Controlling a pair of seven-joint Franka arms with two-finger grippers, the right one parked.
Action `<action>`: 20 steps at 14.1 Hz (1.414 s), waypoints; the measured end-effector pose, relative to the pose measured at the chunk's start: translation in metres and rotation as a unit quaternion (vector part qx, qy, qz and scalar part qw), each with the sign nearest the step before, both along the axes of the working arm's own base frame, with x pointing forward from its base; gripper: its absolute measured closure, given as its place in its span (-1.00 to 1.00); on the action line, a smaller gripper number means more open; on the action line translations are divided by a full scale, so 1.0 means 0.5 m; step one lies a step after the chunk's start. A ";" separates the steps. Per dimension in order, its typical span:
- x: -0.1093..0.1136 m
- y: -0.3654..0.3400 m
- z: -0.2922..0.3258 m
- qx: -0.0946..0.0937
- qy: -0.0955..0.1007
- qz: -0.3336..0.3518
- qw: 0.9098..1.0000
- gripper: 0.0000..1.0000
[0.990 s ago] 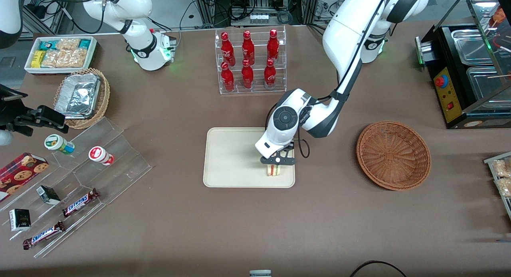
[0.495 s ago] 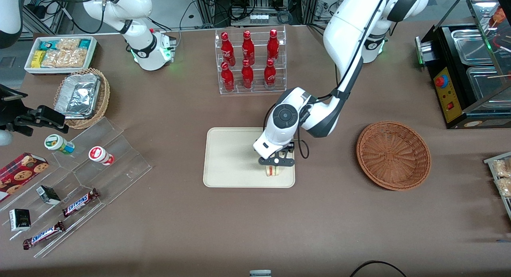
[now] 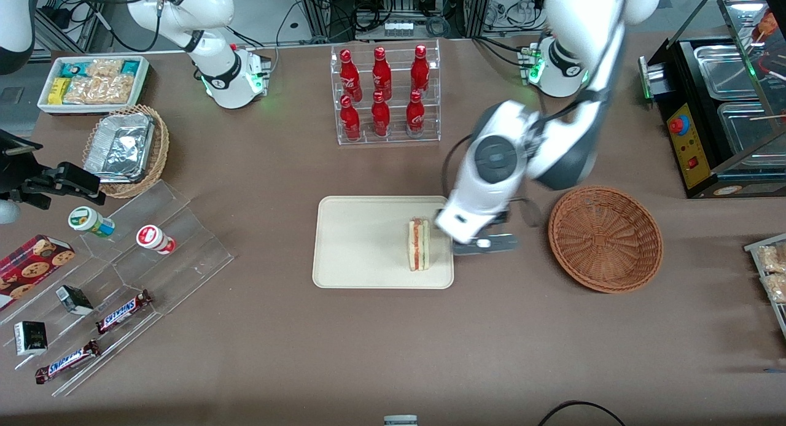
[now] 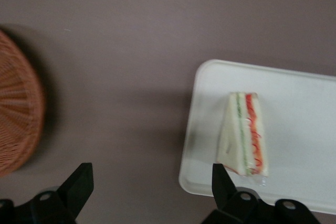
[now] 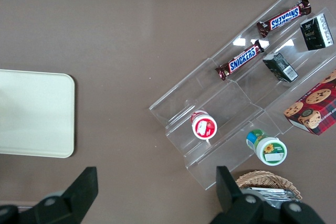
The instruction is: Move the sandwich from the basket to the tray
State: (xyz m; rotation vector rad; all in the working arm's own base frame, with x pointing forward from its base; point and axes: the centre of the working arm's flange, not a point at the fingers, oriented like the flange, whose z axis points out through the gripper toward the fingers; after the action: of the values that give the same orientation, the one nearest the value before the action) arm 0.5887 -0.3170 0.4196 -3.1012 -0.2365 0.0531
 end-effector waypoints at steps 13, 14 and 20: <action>-0.048 0.558 0.342 -0.029 -0.003 -0.011 1.000 -1.00; -0.062 0.567 0.359 -0.030 -0.003 -0.015 0.999 -1.00; -0.091 0.577 0.426 -0.028 -0.011 -0.040 0.999 -1.00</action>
State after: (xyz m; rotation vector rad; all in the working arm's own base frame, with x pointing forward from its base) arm 0.5433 -0.0285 0.6326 -3.1646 -0.1125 0.0249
